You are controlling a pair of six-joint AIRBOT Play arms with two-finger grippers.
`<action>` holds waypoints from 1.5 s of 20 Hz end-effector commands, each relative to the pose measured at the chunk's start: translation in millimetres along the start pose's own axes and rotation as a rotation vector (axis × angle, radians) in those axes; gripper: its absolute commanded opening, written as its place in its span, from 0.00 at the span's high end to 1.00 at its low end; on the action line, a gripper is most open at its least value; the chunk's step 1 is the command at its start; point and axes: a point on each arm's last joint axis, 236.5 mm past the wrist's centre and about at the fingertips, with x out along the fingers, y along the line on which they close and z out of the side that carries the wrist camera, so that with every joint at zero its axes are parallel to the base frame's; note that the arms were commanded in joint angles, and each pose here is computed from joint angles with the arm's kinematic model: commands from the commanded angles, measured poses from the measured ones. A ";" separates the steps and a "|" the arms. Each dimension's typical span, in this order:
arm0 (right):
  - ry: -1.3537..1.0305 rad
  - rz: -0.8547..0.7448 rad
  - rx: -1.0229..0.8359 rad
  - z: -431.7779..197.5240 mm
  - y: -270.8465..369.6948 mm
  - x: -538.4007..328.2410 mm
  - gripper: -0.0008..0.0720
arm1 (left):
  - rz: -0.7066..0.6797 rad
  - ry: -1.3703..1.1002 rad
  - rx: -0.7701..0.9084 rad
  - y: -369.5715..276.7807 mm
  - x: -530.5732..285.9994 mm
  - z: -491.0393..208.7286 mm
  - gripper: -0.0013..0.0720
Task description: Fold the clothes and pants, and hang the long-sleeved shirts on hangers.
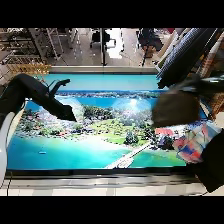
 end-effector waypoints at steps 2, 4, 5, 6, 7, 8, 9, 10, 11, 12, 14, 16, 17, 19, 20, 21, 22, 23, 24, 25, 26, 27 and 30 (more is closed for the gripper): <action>-0.154 -0.320 0.319 -45.9 -132.0 -132.8 0.97 | 0.017 -0.041 0.054 -15.3 -17.9 -2.5 0.97; -0.091 -0.345 0.503 -98.6 -181.3 -139.1 0.97 | 0.019 -0.047 0.061 -14.4 -17.5 -0.5 0.97; -0.023 -0.362 0.605 -133.2 -206.1 -133.4 0.97 | 0.022 -0.056 0.061 -13.9 -17.7 1.5 0.97; 0.050 -0.390 0.705 -167.8 -226.4 -127.0 0.97 | 0.022 -0.057 0.060 -13.9 -17.7 1.8 0.97; 0.118 -0.438 0.793 -202.0 -247.1 -121.9 0.97 | 0.022 -0.057 0.060 -13.9 -17.7 1.8 0.97; 0.158 -0.498 0.850 -228.8 -267.0 -118.7 0.97 | 0.022 -0.057 0.060 -13.9 -17.7 1.8 0.97; 0.168 -0.543 0.877 -244.1 -283.2 -115.2 0.79 | 0.022 -0.057 0.060 -13.9 -17.7 1.8 0.97; 0.168 -0.559 0.877 -250.2 -294.2 -108.3 0.39 | 0.022 -0.059 0.060 -13.8 -17.7 2.2 0.97; 0.169 -0.559 0.841 -249.0 -299.2 -103.8 0.11 | 0.024 -0.065 0.060 -13.4 -17.8 3.8 0.97; 0.173 -0.560 0.771 -241.6 -300.7 -103.8 0.03 | 0.025 -0.068 0.060 -13.2 -17.9 4.5 0.97; 0.100 -0.605 0.645 -205.3 -302.7 -118.7 0.03 | 0.027 -0.062 0.058 -12.2 -18.4 2.7 0.97; -0.092 -0.598 0.498 -131.5 -286.9 -132.7 0.03 | 0.121 -0.019 0.040 10.1 -20.7 -8.0 0.97; -0.201 -0.537 0.415 -87.7 -264.5 -130.5 0.03 | 0.261 0.015 0.009 40.7 -28.7 -17.5 0.97; -0.283 -0.326 0.288 -33.4 -196.3 -99.0 0.03 | 0.687 0.049 -0.156 118.0 -83.6 -44.5 0.98; -0.251 -0.244 0.231 -25.9 -163.8 -74.6 0.03 | 0.880 0.011 -0.219 141.9 -126.4 -54.2 0.97; -0.195 -0.211 0.173 -27.4 -141.2 -50.9 0.03 | 1.009 -0.068 -0.259 151.1 -165.8 -58.2 0.97; -0.126 -0.192 0.111 -35.1 -120.4 -24.0 0.03 | 1.072 -0.152 -0.277 150.5 -194.9 -60.3 0.97; -0.066 -0.179 0.055 -44.7 -102.7 0.9 0.03 | 1.099 -0.240 -0.284 145.4 -219.3 -61.9 0.97; -0.007 -0.167 -0.005 -57.0 -84.7 26.5 0.04 | 1.124 -0.319 -0.297 141.2 -239.7 -63.5 0.97; 0.031 -0.167 -0.063 -66.5 -71.2 47.1 0.13 | 1.129 -0.397 -0.348 135.6 -254.6 -68.2 0.97; 0.042 -0.188 -0.130 -71.0 -62.7 65.3 0.38 | 1.129 -0.449 -0.396 130.8 -263.8 -73.6 0.97; 0.032 -0.218 -0.193 -70.2 -58.0 77.4 0.65 | 1.116 -0.512 -0.464 126.3 -269.6 -77.0 0.97; -0.114 -0.306 -0.346 -34.7 -50.3 85.7 0.97 | 1.112 -0.555 -0.499 121.0 -275.4 -80.0 0.97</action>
